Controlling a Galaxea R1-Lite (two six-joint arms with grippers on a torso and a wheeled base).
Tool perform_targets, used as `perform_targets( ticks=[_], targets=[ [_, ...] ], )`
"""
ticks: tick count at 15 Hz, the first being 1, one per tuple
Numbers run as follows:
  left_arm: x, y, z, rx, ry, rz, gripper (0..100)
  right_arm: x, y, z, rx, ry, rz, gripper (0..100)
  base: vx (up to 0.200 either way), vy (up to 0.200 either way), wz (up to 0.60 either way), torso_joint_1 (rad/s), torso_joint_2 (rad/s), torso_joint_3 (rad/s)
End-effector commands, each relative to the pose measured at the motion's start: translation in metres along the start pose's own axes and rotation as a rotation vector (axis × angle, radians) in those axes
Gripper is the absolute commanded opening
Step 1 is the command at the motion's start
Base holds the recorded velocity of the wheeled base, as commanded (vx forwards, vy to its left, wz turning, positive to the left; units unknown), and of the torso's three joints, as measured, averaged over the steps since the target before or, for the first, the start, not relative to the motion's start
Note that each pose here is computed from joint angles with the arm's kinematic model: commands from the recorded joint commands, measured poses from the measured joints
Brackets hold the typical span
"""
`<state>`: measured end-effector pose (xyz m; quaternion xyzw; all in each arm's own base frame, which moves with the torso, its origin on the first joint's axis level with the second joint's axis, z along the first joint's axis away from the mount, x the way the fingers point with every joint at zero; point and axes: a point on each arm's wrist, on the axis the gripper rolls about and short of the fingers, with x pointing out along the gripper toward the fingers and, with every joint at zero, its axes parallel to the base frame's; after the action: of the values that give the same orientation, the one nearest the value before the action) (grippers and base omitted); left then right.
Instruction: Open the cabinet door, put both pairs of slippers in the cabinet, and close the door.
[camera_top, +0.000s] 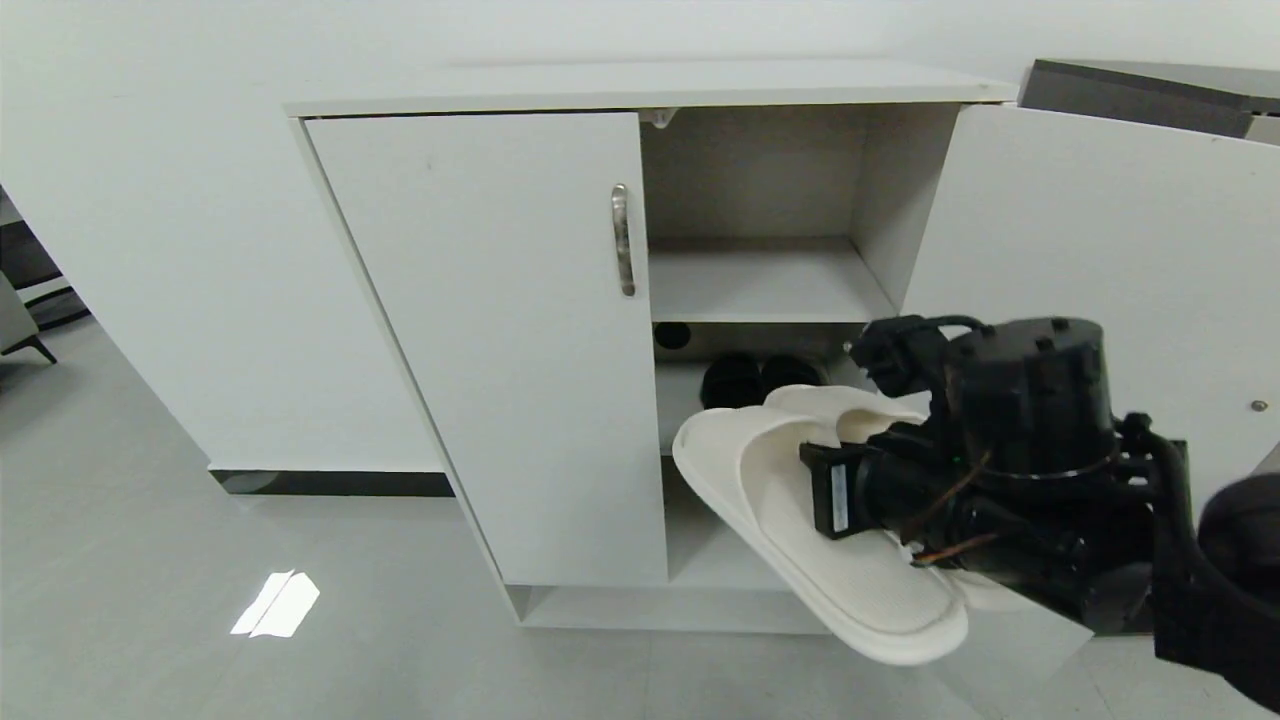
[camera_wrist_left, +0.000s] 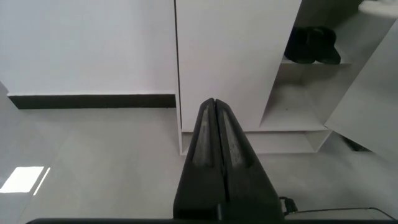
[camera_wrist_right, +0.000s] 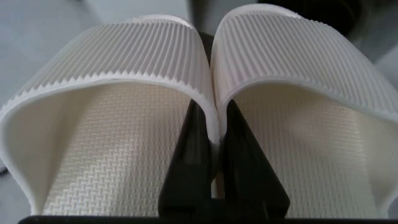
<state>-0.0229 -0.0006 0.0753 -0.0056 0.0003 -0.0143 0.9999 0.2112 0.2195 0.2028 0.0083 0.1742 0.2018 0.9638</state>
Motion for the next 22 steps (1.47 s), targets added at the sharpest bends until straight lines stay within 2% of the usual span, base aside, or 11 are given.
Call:
perform_targets(
  ticks=[1, 3, 4, 6, 11, 16, 22],
  targets=[
    [0.000, 0.000, 0.000, 0.001, 0.001, -0.001, 0, 0.007, 0.030, 0.042, 0.118, -0.026, -0.183, 0, 0.000, 0.000, 0.00, 0.000, 0.00, 0.000],
    [0.000, 0.000, 0.000, 0.002, 0.001, -0.002, 0, 0.031, 0.040, 0.048, 0.119, -0.085, -0.361, 0, 0.000, 0.000, 0.00, 0.000, 0.00, 0.000],
    [0.000, 0.000, 0.000, 0.002, 0.001, -0.001, 0, 0.038, 0.041, 0.046, 0.111, -0.095, -0.405, 0, 0.000, 0.000, 0.00, 0.000, 0.00, 0.000],
    [0.000, 0.000, 0.000, 0.001, 0.001, -0.001, 0, 0.047, 0.046, 0.043, 0.101, -0.115, -0.400, 0, 0.000, 0.000, 0.00, 0.000, 0.00, 0.000],
    [0.000, 0.000, 0.000, 0.001, 0.001, -0.001, 0, 0.066, 0.047, 0.045, 0.017, -0.261, -0.383, 0, 0.000, 0.000, 0.00, 0.000, 0.00, 0.000],
    [0.000, 0.000, 0.000, 0.004, 0.001, 0.001, 0, 0.070, 0.036, 0.048, 0.007, -0.255, -0.383, 0, 0.000, 0.000, 0.00, 0.000, 0.00, 0.000],
    [0.000, 0.000, 0.000, 0.004, 0.001, 0.001, 0, 0.081, 0.024, 0.052, 0.000, -0.236, -0.403, 0, 0.200, 0.000, 0.00, -0.001, 0.00, 0.005]
  ],
)
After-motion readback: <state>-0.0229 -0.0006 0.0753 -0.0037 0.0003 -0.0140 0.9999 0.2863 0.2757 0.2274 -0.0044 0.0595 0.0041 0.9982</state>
